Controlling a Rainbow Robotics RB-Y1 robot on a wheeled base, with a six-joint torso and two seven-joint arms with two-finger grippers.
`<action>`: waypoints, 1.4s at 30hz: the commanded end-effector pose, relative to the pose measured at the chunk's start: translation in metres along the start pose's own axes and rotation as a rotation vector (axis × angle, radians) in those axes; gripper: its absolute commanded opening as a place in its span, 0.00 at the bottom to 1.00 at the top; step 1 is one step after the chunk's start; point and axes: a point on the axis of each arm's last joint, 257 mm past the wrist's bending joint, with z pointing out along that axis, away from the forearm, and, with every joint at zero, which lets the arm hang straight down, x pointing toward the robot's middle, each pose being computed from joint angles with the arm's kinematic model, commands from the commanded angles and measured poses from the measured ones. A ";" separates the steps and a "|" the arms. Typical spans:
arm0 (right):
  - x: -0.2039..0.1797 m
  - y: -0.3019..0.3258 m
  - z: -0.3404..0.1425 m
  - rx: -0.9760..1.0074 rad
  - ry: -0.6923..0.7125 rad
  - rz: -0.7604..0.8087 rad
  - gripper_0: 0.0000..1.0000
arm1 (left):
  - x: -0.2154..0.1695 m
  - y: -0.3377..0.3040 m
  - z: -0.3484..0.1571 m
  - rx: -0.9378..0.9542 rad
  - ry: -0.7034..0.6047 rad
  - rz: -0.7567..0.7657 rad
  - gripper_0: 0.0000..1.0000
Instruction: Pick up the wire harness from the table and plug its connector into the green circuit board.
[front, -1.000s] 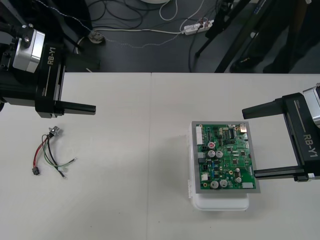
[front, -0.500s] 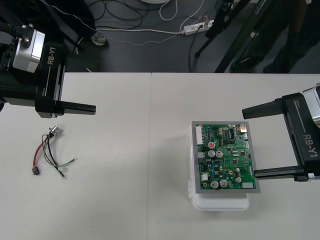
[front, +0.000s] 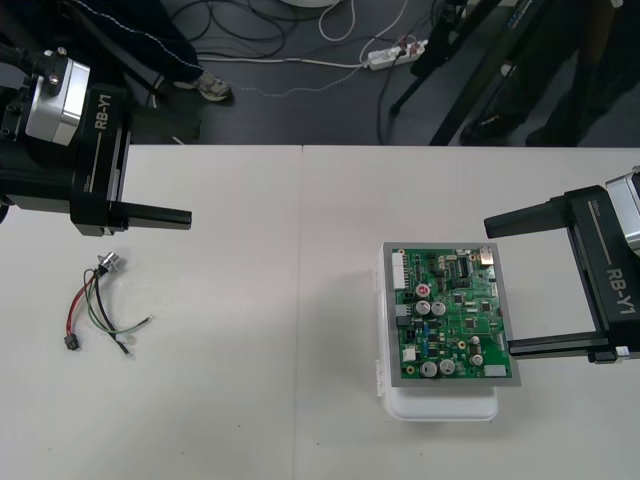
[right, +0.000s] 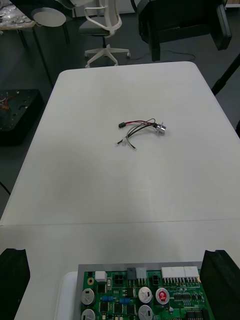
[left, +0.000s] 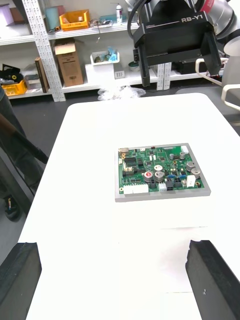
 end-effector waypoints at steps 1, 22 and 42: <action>0.000 -0.003 -0.005 0.030 0.001 -0.005 1.00 | -0.018 0.014 -0.010 -0.046 0.006 0.008 0.86; 0.009 0.007 0.008 0.003 -0.042 0.069 1.00 | 0.004 -0.011 0.002 0.002 -0.035 -0.101 0.86; 0.008 -0.004 -0.012 0.054 -0.021 0.027 1.00 | 0.057 -0.004 -0.034 0.027 0.247 0.120 0.86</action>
